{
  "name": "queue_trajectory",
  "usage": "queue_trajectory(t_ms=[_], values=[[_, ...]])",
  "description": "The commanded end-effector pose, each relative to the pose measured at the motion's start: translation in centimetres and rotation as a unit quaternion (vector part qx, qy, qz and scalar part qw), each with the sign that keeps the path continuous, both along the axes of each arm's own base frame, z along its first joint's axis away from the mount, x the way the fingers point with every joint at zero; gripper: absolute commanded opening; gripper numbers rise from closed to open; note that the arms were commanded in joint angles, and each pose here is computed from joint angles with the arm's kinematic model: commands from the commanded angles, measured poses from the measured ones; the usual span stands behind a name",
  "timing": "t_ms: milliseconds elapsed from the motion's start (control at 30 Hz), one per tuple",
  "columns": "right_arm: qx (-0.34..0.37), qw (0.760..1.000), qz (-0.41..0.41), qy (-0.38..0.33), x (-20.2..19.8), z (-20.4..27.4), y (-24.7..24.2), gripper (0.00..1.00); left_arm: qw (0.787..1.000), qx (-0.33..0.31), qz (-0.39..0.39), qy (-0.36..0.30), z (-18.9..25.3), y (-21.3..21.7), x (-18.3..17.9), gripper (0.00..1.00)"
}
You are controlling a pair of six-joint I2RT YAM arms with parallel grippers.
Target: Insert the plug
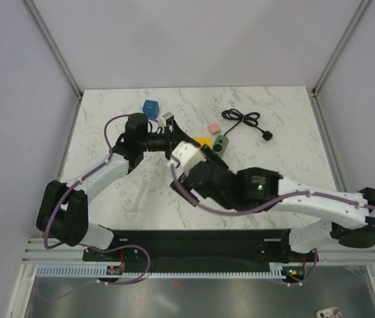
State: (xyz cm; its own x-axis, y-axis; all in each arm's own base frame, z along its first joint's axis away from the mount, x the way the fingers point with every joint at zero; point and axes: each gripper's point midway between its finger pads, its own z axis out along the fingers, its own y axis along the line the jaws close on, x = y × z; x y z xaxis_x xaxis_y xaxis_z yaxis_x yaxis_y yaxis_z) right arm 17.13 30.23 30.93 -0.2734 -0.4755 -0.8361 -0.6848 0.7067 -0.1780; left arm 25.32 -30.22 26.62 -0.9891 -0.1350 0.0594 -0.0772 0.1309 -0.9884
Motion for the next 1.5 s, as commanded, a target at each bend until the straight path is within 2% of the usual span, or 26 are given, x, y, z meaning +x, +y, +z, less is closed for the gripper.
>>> queue_trajectory(t_ms=[0, 67, 233, 433, 633, 800, 933, 1100, 1467], values=[[-0.134, 0.981, -0.036, -0.137, 0.2, 0.3, -1.3, 0.98, 1.0, 0.001, -0.006, -0.013, 0.4, 0.9, -0.6, 0.02], [-0.167, 0.971, -0.013, -0.17, -0.6, -0.2, -0.1, 0.98, 1.0, 0.004, -0.009, -0.011, 0.5, 1.0, -0.7, 0.02], [-0.246, 0.935, -0.049, -0.251, -0.2, -0.4, -0.2, 0.98, 1.0, 0.01, -0.016, -0.01, 0.6, 1.2, -1.3, 0.02], [-0.296, 0.921, -0.003, -0.255, -0.5, -3.1, -0.4, 0.98, 0.999, 0.002, -0.037, -0.015, 1.2, 1.4, -2.3, 0.02], [-0.307, 0.911, -0.021, -0.275, -0.1, -3.3, -1.2, 0.98, 0.999, -0.006, -0.045, -0.022, 2.6, 1.8, -3.5, 0.02], [-0.281, 0.914, -0.027, -0.292, 0.1, -2.3, -0.8, 0.96, 0.999, -0.003, -0.052, -0.014, 2.0, 1.9, -4.2, 0.02], [-0.298, 0.903, -0.028, -0.308, 0.5, -2.1, -0.8, 0.96, 0.998, 0.003, -0.058, -0.011, 1.4, 1.8, -4.7, 0.02], [-0.307, 0.901, -0.029, -0.305, 1.7, -2.1, -0.7, 0.96, 0.998, 0.012, -0.064, 0.001, 0.2, 1.8, -5.1, 0.02], [-0.329, 0.897, -0.007, -0.295, 2.9, -4.4, -0.5, 0.92, 0.996, -0.001, -0.088, -0.002, 1.7, 1.6, -6.1, 0.02]])
